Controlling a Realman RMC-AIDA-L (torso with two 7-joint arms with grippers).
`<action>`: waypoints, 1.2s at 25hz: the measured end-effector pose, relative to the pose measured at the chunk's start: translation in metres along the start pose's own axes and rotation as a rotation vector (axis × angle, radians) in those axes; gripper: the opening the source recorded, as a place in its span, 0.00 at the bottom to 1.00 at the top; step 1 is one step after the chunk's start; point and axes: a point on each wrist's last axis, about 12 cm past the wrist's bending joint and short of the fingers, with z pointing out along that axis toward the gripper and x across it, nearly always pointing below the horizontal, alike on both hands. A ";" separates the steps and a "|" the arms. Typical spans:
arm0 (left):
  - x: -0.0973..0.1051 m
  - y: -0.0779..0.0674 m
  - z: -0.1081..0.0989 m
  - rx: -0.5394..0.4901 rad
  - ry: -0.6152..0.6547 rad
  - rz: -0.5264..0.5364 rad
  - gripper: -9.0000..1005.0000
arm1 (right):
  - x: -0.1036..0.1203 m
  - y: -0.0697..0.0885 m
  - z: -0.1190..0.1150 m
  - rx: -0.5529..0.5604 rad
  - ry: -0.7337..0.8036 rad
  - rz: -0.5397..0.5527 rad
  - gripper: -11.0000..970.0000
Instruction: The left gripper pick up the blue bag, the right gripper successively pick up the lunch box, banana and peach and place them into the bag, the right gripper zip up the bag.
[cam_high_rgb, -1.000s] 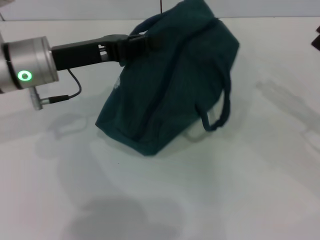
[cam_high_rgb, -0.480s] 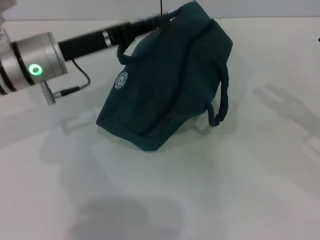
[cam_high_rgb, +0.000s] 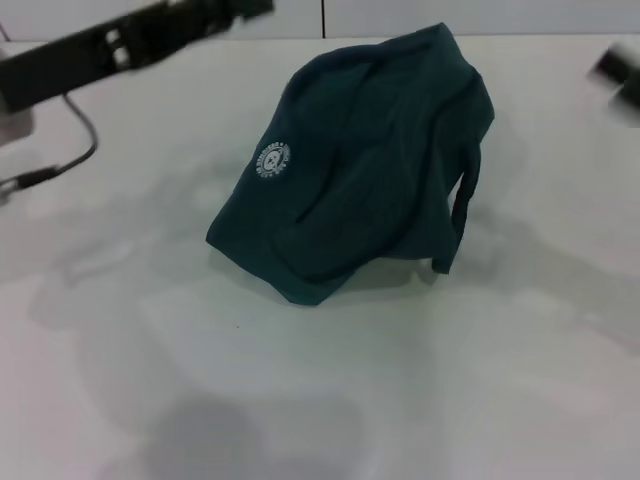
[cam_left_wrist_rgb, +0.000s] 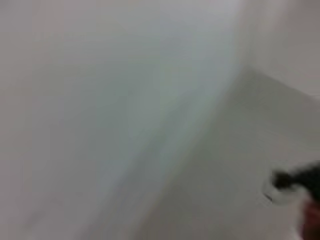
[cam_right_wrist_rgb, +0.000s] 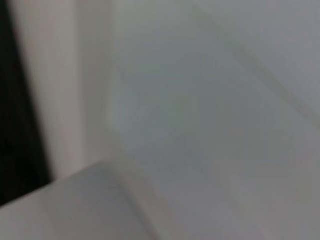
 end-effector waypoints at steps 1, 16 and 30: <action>0.000 -0.003 -0.002 0.017 0.016 0.009 0.72 | 0.000 0.000 0.000 0.000 0.000 0.000 0.80; 0.082 -0.045 -0.051 0.146 0.335 0.256 0.88 | 0.051 0.006 0.027 -0.222 0.486 -0.321 0.80; 0.091 -0.048 -0.058 0.139 0.330 0.255 0.88 | 0.058 0.008 0.031 -0.251 0.501 -0.331 0.80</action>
